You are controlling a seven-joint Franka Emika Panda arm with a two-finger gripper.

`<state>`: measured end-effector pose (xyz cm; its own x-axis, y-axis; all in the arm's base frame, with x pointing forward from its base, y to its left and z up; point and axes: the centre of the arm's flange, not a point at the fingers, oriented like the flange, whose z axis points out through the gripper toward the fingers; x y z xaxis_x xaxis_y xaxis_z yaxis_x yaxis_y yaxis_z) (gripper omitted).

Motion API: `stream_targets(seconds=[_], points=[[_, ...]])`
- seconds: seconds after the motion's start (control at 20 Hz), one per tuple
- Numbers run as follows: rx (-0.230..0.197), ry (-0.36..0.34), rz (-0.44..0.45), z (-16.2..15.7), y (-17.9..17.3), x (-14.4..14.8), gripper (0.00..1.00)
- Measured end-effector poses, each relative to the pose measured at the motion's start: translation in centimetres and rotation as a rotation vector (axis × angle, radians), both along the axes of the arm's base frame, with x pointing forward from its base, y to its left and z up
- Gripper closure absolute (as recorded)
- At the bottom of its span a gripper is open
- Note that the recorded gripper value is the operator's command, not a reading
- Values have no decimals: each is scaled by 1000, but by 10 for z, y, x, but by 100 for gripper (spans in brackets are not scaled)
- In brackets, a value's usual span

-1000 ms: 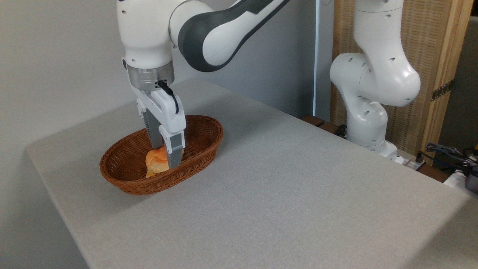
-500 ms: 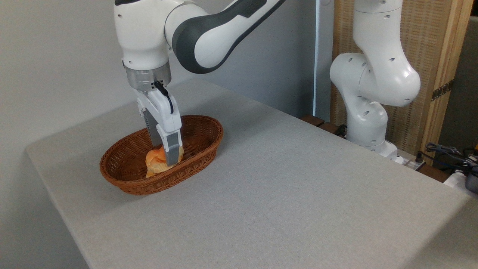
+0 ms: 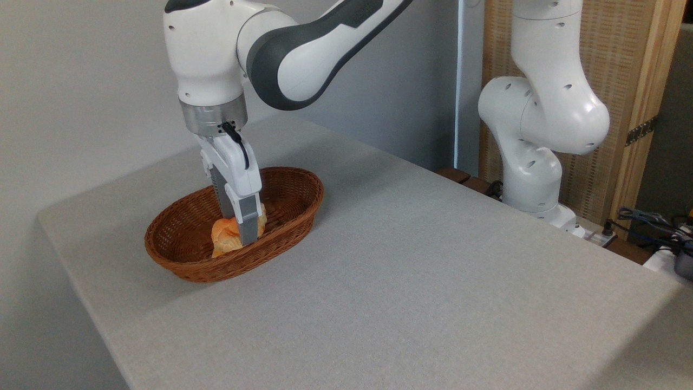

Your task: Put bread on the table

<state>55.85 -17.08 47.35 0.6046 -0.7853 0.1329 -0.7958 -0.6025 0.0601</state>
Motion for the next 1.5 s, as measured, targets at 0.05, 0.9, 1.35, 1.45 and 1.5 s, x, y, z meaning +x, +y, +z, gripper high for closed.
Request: stream_targets(seconds=[0.05, 0.9, 1.35, 1.45, 1.5], points=[[0, 0, 0, 0, 0, 0, 61], [-2, -9, 1, 4, 0, 1, 61], [1, -54, 79, 39, 45, 3, 61], [3, -56, 114, 45, 66, 4, 61], [4, -56, 138, 48, 79, 5, 61]])
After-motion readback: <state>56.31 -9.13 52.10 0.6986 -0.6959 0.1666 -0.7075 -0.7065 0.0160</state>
